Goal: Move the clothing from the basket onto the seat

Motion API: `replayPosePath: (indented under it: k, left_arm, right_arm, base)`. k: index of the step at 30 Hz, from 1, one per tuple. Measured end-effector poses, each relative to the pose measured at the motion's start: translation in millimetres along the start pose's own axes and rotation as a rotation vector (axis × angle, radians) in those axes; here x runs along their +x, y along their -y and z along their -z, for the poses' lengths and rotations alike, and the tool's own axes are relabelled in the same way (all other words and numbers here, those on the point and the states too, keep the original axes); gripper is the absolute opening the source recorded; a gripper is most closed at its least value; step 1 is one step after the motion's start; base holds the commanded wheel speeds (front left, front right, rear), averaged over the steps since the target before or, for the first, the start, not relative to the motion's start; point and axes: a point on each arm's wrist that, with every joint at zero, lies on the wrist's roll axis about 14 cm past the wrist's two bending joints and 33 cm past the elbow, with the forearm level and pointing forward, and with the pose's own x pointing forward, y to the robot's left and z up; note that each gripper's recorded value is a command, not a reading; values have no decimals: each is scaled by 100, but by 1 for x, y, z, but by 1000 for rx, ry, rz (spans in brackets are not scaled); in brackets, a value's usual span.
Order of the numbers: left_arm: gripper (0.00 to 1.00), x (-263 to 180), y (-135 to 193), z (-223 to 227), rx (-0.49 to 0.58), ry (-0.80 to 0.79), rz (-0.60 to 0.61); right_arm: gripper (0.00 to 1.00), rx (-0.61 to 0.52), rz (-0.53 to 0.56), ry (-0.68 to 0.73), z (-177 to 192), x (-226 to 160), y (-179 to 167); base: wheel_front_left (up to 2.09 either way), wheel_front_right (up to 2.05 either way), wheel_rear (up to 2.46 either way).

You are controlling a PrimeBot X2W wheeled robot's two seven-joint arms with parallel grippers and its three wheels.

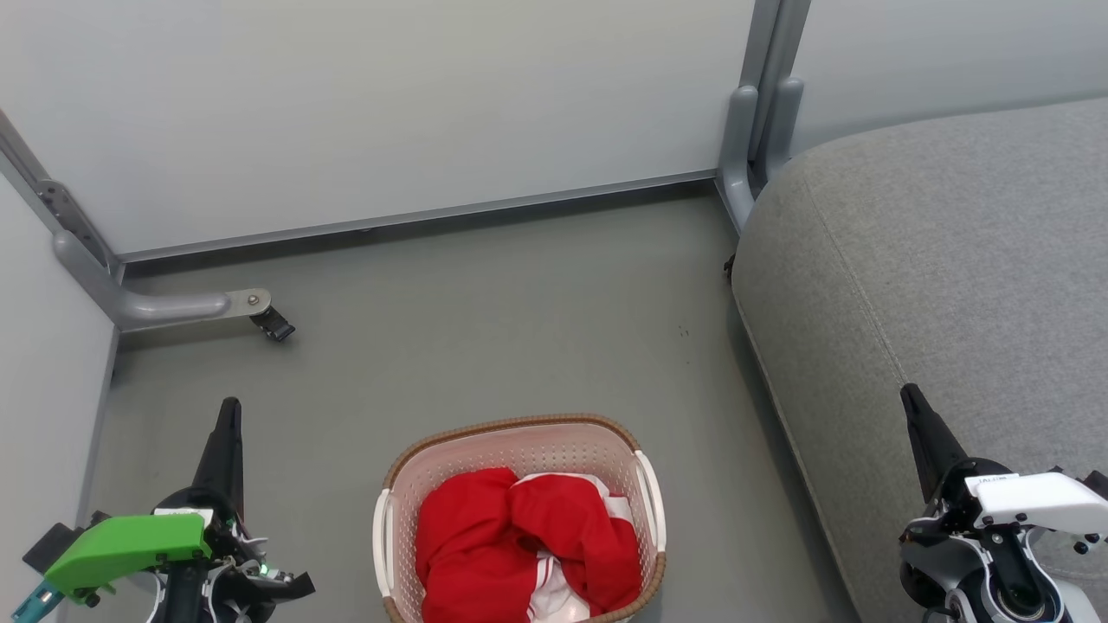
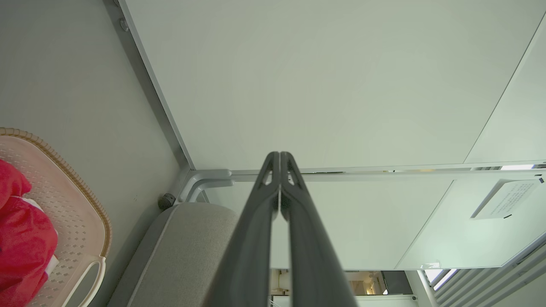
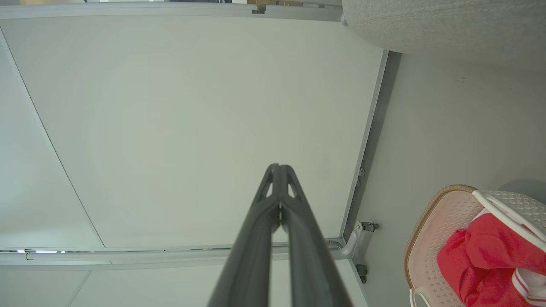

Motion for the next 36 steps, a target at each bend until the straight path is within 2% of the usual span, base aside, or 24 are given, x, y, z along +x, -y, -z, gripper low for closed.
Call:
replayPosePath:
  k: [36]
  left_arm:
    - [0,0,0,0,0,0,0]
  right_arm:
    - [0,0,0,0,0,0,0]
  base:
    - [0,0,0]
